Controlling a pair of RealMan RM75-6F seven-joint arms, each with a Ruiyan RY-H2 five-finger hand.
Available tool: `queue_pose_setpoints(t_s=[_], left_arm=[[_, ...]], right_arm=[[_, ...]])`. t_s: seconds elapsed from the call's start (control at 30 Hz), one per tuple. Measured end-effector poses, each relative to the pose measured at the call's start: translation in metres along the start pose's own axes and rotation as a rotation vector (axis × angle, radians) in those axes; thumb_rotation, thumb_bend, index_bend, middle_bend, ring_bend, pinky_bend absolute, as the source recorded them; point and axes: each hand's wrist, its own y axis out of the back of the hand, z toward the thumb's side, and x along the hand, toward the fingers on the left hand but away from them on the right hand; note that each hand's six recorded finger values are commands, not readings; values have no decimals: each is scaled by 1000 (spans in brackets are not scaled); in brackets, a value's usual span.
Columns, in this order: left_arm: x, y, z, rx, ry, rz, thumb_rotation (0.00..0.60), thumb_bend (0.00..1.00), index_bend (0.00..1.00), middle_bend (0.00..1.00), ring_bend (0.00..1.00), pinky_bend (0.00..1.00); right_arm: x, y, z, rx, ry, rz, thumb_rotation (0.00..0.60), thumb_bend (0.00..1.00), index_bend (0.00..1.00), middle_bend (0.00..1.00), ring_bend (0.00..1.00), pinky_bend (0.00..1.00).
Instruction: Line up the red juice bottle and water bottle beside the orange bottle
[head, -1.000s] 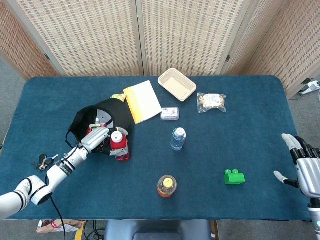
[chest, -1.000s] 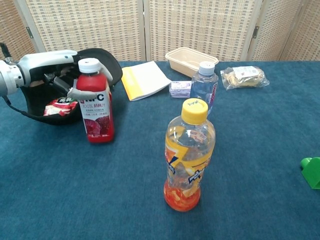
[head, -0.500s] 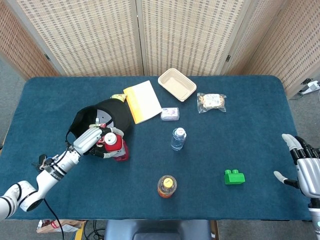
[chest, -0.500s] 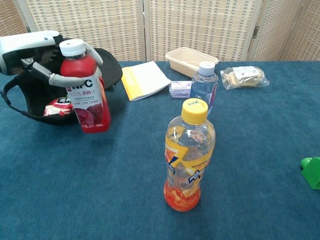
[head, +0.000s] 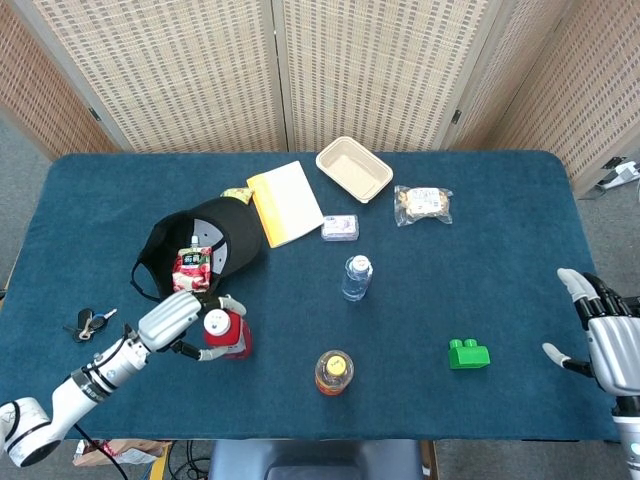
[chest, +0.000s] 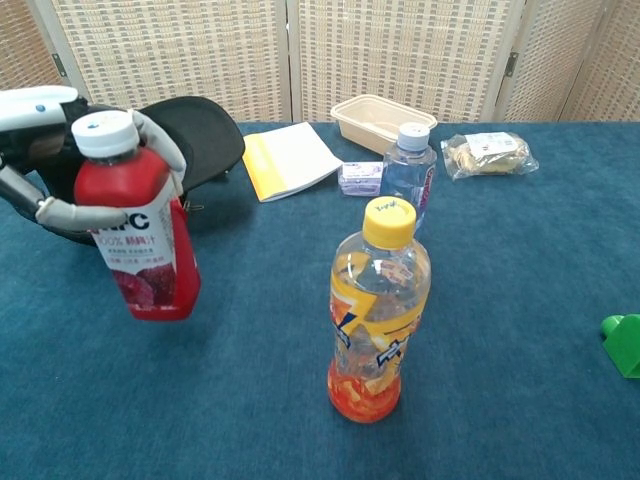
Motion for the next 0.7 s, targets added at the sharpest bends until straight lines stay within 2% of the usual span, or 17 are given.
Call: queue_pose_setpoints(t_s=[0.23,0.7], left_arm=[[-3,-17,11,-14,-27,-27,600,268,623,590,552,417],[4,-46,27,46,-95,-78,600,269,619,590,539,417]], right_arm=[[3,1,0,-1,1,0,600,113,0,129,81,205],[8,4,0,0,-2,-5,600,113,0,129,81,205]])
